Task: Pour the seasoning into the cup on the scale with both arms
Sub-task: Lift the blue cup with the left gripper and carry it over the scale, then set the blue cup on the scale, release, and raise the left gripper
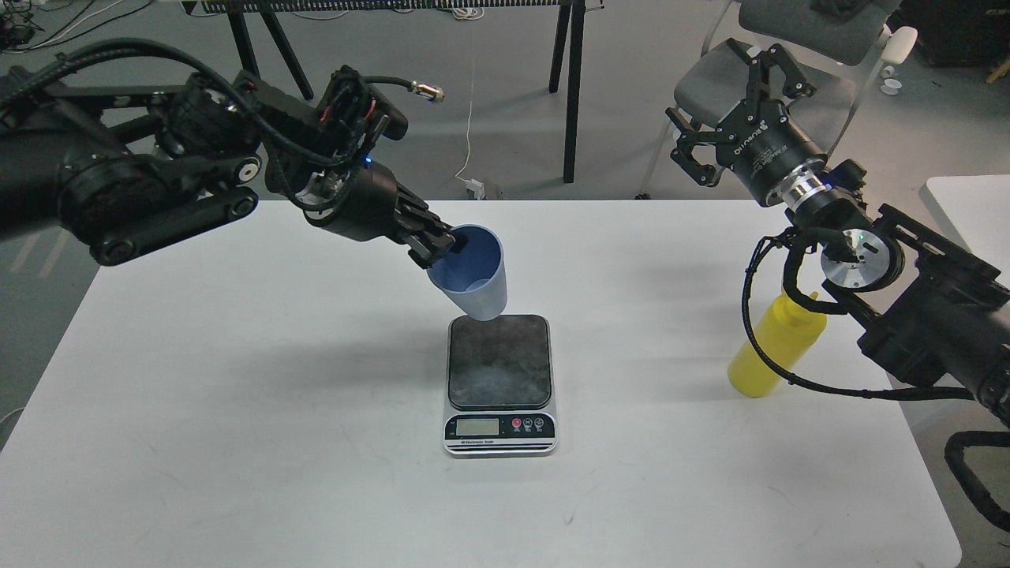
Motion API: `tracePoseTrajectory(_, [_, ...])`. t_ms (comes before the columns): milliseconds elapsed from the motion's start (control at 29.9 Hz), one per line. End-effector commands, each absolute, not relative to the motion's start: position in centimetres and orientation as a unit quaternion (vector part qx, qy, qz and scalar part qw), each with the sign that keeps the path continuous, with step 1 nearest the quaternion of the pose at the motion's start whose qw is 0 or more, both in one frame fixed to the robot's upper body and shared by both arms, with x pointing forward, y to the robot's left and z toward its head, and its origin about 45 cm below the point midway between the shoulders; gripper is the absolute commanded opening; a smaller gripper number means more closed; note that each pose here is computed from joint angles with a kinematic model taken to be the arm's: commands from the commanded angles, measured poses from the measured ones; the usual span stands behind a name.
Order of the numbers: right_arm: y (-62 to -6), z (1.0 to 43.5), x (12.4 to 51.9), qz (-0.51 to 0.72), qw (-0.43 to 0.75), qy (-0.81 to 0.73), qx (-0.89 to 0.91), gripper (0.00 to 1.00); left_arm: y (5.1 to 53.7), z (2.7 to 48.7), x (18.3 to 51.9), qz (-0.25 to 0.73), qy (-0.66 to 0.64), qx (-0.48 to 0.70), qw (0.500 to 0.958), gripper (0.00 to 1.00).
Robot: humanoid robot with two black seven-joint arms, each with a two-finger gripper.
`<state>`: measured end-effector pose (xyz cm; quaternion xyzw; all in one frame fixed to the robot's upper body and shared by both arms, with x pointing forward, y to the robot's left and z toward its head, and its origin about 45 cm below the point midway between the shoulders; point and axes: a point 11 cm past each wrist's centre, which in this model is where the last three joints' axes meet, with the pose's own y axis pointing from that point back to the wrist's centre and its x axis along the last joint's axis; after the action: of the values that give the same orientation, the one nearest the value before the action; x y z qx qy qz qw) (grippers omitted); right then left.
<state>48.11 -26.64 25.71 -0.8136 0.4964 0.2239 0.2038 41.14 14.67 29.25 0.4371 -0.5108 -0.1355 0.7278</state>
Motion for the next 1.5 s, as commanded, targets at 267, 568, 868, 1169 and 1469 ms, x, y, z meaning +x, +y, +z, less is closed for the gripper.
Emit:
tracePoseTrajectory(267, [-26.8,25.8,48.1,0.223,0.207,0.498,-0.812,0.99,12.1,25.0,41.2,-0.151,-0.487,0.438,0.740,0.04])
tracePoseTrajectory(568, [-26.9,26.1,48.2,0.223,0.214,0.498,-0.810,0.99,12.4,21.7,41.0,-0.150,-0.457,0.448,0.753,0.05])
tracePoseTrajectory(868, [-26.6,26.0,48.2,0.225,0.216,0.497,-0.810,0.99,13.2,21.2,41.2,-0.143,-0.449,0.455,0.755,0.06])
tracePoseTrajectory(1169, [-26.8,26.0,48.2,0.224,0.215,0.498,-0.810,0.99,12.5,21.8,41.1,-0.130,-0.443,0.439,0.771,0.18])
tracePoseTrajectory(1469, [-26.9,25.9,48.2,0.224,0.214,0.499,-0.809,0.99,12.2,22.1,41.0,-0.119,-0.431,0.426,0.787,0.34])
